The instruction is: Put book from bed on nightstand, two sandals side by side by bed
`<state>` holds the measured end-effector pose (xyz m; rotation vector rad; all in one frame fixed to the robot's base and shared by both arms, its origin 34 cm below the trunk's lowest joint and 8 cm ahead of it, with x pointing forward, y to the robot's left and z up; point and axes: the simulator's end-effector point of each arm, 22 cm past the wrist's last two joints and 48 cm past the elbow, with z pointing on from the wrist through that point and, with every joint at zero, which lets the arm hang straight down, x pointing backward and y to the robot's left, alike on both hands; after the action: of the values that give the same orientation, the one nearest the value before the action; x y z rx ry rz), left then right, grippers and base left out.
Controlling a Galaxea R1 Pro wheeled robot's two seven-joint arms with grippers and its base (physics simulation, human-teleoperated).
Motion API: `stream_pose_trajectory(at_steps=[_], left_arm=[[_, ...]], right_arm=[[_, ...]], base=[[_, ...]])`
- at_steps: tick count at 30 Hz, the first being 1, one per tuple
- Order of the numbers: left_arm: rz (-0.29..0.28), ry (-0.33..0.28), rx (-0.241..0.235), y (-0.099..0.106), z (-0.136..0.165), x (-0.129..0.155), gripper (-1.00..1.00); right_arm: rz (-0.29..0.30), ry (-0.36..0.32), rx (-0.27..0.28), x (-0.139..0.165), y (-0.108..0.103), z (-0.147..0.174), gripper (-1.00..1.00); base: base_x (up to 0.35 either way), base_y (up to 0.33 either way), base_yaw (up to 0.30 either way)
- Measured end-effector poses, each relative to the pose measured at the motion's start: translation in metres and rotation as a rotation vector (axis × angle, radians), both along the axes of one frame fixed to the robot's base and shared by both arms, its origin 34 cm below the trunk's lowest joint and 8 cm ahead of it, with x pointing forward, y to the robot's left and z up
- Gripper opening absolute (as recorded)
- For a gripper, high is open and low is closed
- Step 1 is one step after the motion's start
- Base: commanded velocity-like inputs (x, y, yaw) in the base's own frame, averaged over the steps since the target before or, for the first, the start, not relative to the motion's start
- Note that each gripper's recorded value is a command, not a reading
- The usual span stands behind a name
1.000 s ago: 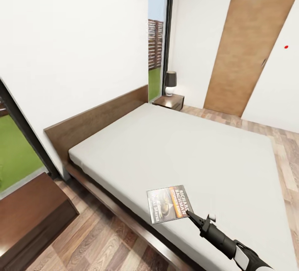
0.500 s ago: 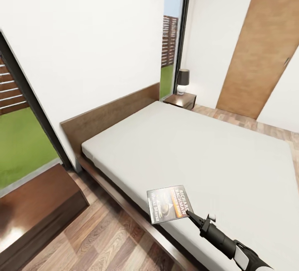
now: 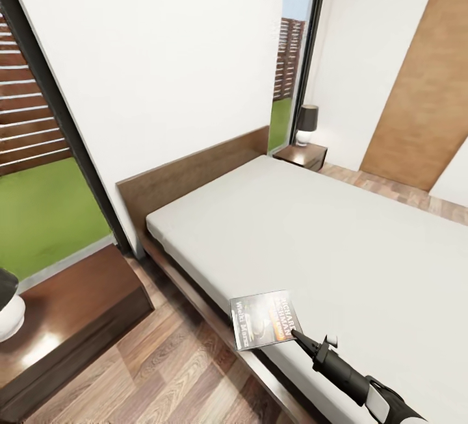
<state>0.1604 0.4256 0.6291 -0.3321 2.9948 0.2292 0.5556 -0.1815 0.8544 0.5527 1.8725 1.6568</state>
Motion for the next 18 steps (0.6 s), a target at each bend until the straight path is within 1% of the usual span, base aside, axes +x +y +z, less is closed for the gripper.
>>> stream_pose_trajectory(at_steps=[18], left_arm=[[-0.01, 0.022, -0.002, -0.0015, -0.0013, -0.008, 1.0]], right_arm=[[0.001, 0.023, 0.003, -0.0037, 0.0016, -0.0098, -1.0]], base=[[0.0, 0.0, 0.194]])
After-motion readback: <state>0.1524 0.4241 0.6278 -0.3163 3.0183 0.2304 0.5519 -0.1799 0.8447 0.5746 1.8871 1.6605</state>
